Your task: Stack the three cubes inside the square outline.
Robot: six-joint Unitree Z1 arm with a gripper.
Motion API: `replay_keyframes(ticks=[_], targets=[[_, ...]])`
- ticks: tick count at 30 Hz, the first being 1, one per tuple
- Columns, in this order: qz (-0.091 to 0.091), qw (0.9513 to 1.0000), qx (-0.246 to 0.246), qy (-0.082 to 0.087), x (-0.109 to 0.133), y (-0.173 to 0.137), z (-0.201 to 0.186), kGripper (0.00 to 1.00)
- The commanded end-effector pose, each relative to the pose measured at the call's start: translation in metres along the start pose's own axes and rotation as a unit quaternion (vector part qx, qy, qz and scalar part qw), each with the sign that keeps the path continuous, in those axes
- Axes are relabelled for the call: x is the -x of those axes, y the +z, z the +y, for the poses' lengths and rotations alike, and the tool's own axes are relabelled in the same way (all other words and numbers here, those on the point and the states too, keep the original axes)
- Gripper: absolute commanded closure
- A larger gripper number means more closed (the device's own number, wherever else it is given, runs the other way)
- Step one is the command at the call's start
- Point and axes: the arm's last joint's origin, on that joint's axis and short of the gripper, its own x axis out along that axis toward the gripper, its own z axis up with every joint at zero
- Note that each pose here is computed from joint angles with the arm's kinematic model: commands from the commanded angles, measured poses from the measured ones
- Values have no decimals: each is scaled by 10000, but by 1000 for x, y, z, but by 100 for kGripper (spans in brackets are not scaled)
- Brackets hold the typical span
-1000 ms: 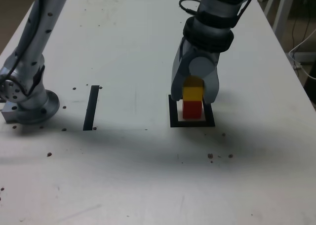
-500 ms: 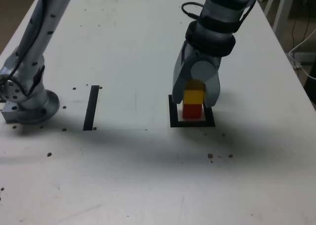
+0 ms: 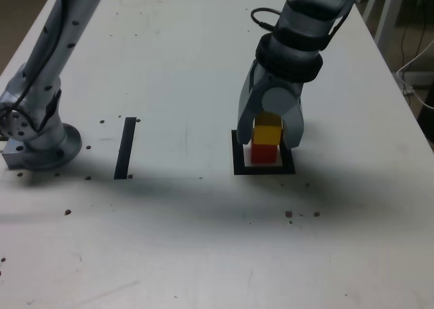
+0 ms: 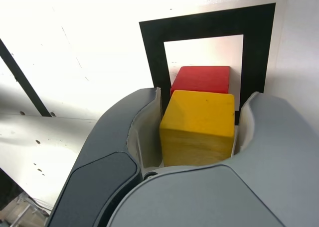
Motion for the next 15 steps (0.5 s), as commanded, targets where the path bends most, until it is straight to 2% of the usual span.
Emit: replay_keyframes(ticks=[1, 7, 15], targets=[[32, 10000, 1, 18, -1, 0, 1, 1], [-3, 9999, 36, 153, 4, -10, 5, 1], [-210, 9979, 219, 577, 28, -43, 18, 1]])
